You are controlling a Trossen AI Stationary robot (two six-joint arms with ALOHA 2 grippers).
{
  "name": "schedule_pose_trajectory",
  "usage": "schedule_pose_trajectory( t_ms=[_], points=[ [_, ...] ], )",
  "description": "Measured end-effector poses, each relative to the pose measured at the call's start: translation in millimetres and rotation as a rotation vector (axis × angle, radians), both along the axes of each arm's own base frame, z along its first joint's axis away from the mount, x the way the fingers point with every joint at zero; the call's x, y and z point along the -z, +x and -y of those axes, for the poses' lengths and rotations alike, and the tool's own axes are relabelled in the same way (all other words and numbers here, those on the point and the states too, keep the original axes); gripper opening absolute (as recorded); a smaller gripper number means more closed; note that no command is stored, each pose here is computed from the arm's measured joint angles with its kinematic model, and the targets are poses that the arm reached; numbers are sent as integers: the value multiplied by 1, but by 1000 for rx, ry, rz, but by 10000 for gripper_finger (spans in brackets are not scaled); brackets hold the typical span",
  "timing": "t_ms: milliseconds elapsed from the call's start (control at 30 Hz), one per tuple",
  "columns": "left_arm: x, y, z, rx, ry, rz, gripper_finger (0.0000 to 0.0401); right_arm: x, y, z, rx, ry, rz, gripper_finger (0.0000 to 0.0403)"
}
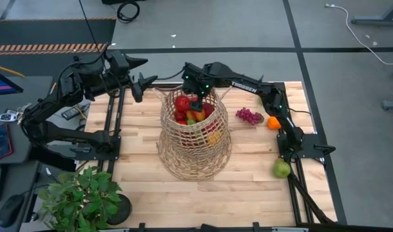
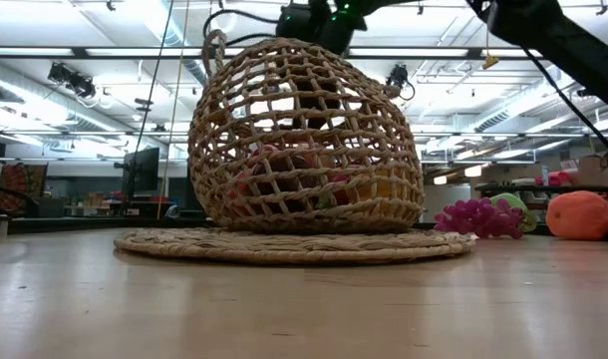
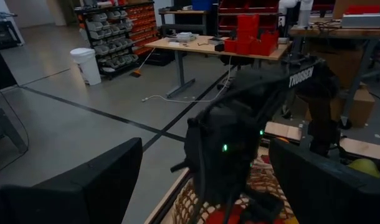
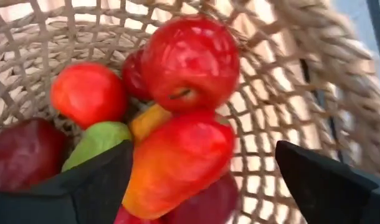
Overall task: Build produce basket
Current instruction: Put the pear into the brown basket
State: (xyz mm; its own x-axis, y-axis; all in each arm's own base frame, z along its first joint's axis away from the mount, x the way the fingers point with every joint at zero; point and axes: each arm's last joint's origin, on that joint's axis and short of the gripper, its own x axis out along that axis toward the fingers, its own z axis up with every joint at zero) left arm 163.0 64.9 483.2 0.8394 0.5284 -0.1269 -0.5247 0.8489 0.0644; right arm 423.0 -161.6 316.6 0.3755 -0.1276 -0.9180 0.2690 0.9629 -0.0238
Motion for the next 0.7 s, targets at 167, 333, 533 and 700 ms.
schedule_pose_trajectory(
  t_ms=[167, 333, 533, 700],
  points=[
    [0, 0, 0, 0, 0, 0, 357, -34, -18, 2, 25, -113, 55, 390],
    [0, 0, 0, 0, 0, 0, 357, -69, -46, 13, 151, -317, 70, 385],
    [0, 0, 0, 0, 0, 0, 357, -108, -98, 32, 357, -443, 61, 373],
    [0, 0, 0, 0, 0, 0, 357, -138, -153, 27, 418, -303, 110, 362]
  ],
)
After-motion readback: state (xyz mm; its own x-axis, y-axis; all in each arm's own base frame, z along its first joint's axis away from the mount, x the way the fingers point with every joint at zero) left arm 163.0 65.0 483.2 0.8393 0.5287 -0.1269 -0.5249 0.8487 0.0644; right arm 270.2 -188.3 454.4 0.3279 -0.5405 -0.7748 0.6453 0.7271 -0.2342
